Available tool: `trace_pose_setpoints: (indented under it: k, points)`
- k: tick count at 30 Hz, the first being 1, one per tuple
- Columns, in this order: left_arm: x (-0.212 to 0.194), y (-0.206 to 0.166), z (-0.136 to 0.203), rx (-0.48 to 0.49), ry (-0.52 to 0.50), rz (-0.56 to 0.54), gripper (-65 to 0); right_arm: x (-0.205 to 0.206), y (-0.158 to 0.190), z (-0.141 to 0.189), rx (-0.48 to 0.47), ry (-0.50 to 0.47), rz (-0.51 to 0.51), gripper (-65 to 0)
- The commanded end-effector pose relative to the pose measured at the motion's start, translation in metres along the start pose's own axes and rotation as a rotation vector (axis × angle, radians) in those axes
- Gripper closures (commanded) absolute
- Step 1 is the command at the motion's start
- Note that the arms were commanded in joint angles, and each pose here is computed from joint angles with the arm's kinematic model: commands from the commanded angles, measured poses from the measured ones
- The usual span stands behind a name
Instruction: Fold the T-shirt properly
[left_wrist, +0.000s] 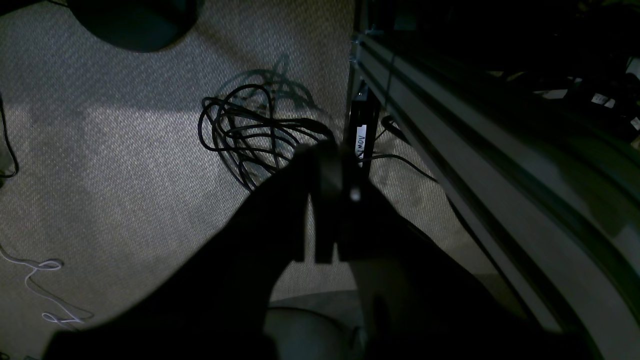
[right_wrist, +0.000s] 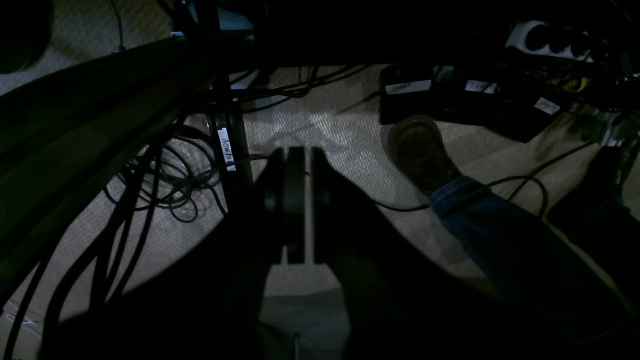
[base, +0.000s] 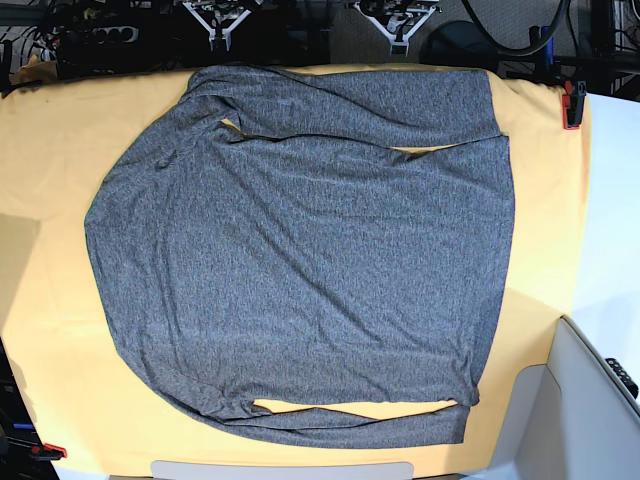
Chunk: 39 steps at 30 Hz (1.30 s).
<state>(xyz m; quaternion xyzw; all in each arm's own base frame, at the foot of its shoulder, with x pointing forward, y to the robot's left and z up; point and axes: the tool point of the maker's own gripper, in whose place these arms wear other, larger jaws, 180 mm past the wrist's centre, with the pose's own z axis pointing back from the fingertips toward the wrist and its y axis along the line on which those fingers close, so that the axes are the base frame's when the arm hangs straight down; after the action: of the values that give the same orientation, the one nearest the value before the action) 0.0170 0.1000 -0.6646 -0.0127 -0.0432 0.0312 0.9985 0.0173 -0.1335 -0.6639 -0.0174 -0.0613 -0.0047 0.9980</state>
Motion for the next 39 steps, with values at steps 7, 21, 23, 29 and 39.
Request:
trace_pose_setpoints:
  k: [7,21,23,29,39]
  points:
    - [0.004,-0.001,0.0,-0.002,-0.009,-0.005,-0.4,0.005,0.0,0.0,0.003,-0.018,-0.005,-0.2]
    - [-0.005,0.02,0.026,0.038,-0.181,0.003,0.0,-0.013,-0.015,0.031,-0.03,-0.175,0.008,0.0]
    - [-0.009,0.023,0.035,0.045,-0.205,0.004,0.0,-0.014,-0.026,0.042,-0.046,-0.209,0.023,0.0]
    - [-0.012,0.031,0.076,0.064,-0.313,-0.004,0.0,-0.015,-0.046,0.089,-0.068,-0.321,0.074,0.0]
    - [-0.018,-0.009,0.176,-0.052,-0.429,-0.135,0.0,0.025,-0.065,0.198,-0.071,-0.563,0.207,0.0]
